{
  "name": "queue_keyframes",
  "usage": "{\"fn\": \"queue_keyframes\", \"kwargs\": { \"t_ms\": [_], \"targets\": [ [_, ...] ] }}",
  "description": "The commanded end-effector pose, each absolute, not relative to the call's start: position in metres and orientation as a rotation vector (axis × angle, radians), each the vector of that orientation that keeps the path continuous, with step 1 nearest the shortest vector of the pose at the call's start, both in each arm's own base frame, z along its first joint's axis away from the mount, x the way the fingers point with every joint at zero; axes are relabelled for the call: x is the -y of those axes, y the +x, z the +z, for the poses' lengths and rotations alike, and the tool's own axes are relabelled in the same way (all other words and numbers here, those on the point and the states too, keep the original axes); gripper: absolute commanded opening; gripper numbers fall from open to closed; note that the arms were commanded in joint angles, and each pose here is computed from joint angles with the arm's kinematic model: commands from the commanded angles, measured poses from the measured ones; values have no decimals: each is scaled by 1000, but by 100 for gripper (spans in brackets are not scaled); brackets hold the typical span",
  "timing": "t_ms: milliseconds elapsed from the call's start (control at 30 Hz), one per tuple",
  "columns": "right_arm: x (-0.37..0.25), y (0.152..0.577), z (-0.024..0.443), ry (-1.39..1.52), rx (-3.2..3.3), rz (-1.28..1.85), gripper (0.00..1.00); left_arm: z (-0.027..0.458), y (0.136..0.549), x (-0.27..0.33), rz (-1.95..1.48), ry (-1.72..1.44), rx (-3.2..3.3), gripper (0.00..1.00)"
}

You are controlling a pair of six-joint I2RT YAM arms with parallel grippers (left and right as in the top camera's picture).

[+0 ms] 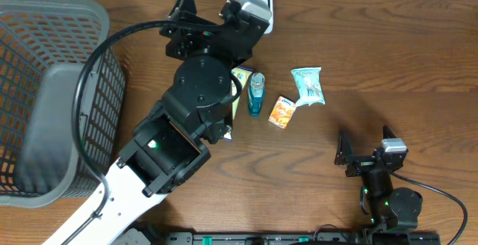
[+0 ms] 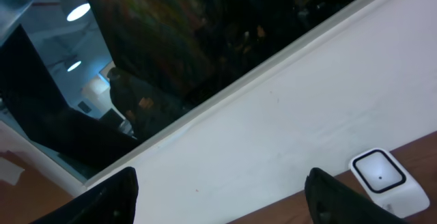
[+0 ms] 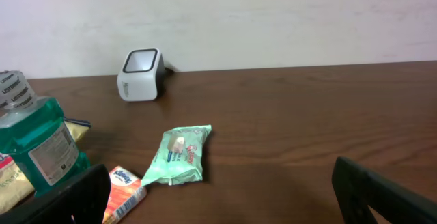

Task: Scan the item barcode
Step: 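Retract the left gripper back toward its rest pose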

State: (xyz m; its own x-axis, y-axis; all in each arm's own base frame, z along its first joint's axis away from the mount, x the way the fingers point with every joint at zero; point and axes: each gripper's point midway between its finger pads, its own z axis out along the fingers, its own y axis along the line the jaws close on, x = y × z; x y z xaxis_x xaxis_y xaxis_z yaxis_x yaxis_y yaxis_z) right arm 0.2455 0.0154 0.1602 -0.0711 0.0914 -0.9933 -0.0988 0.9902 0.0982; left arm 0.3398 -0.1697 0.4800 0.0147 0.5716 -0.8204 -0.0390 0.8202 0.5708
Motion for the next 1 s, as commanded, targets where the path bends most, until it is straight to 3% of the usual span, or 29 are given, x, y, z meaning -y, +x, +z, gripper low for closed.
{"fn": "queue_keyframes", "kwargs": {
  "t_ms": [0,300,500,967],
  "targets": [
    [-14,246,159,-9,-1639,147,99,499,326,143,515,379,-1474,78],
    [-14,246,159,-9,-1639,146,99,509,298,97,364,291,-1456,78],
    [-14,246,159,-9,-1639,146,99,519,254,50,220,176,-1391,79],
    [-14,246,159,-9,-1639,146,99,504,182,16,42,113,-1253,79]
  ]
}}
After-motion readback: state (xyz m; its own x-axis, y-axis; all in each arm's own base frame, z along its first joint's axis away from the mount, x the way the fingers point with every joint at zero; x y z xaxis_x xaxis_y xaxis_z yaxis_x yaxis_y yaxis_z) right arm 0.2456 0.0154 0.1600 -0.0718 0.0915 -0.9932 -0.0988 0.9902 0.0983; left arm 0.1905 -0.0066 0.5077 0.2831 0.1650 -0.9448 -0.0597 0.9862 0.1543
